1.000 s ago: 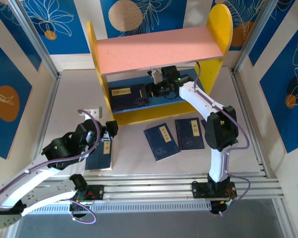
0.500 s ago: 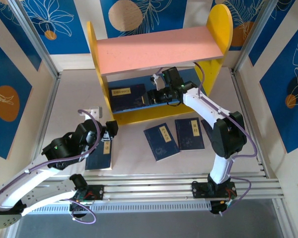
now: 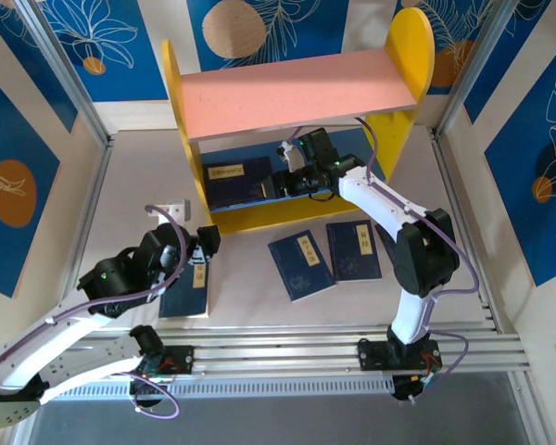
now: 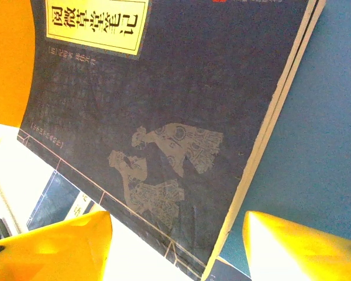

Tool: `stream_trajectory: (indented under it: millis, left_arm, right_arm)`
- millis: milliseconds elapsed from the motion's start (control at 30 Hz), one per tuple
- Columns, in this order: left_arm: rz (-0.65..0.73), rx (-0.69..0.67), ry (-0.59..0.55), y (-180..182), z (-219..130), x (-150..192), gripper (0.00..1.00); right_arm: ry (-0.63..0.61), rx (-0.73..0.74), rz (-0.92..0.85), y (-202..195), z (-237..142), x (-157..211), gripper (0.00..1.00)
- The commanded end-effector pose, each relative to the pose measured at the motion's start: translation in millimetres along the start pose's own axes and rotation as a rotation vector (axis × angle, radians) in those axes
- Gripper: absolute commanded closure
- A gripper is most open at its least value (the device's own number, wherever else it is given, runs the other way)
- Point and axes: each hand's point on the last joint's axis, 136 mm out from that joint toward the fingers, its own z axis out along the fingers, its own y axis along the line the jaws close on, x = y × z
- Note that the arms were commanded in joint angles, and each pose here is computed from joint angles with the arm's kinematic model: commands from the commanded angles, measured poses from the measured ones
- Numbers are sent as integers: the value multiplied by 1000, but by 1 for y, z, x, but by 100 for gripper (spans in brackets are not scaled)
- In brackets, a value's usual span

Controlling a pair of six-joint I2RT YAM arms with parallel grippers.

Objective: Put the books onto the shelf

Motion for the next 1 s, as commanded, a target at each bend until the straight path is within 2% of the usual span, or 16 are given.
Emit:
stream_trajectory:
  millis: [0, 967]
  left_arm:
    - [-14, 0, -8, 3, -1, 0, 29]
    - [-7, 4, -10, 0, 0, -2, 28]
  right_arm:
    - [-28, -21, -15, 14, -12, -5, 39]
    - [-28, -46, -54, 31, -11, -10, 39]
